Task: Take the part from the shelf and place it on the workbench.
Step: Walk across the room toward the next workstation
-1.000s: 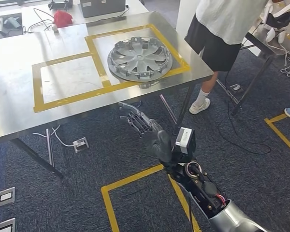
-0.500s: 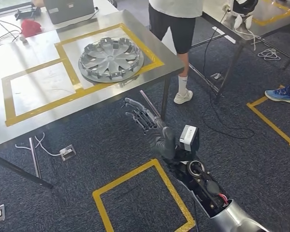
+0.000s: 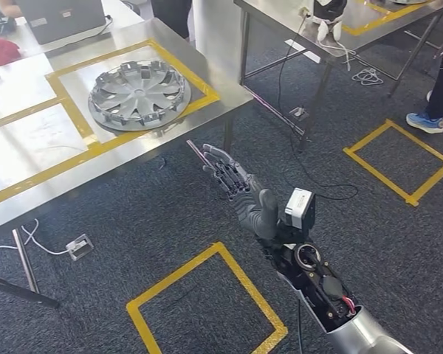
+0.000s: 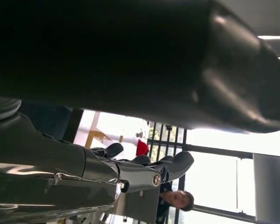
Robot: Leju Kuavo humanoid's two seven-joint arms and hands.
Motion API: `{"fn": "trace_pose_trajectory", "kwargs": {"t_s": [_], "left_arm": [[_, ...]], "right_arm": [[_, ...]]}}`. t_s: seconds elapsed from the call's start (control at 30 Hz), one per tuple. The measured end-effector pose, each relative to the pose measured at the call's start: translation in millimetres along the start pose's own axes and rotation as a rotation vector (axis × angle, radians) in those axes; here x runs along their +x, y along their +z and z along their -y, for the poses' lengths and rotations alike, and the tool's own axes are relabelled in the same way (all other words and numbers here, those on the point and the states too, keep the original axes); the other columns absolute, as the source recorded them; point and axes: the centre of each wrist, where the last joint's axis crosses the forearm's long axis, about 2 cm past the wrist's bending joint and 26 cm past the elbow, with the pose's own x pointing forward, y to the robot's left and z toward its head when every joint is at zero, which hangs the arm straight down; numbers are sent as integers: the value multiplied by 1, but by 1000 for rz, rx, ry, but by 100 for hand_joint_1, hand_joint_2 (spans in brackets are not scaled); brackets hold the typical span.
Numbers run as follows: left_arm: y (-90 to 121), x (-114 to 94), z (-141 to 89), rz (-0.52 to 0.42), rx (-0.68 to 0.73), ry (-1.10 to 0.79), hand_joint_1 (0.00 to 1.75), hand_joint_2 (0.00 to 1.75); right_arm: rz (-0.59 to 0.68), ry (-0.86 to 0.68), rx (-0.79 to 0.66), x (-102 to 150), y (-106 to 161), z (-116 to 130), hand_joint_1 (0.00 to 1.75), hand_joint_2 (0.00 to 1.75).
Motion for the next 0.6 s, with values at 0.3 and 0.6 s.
{"fn": "trace_pose_trajectory", "kwargs": {"t_s": [0.3,0.6], "left_arm": [[0,-1,-1,-2,1,0,0,0],[0,-2,-1,-3,3,2,0,0]], "right_arm": [[6,32,-27,6,3,10,0,0],[27,44,-87,13,11,21,0,0]]}}
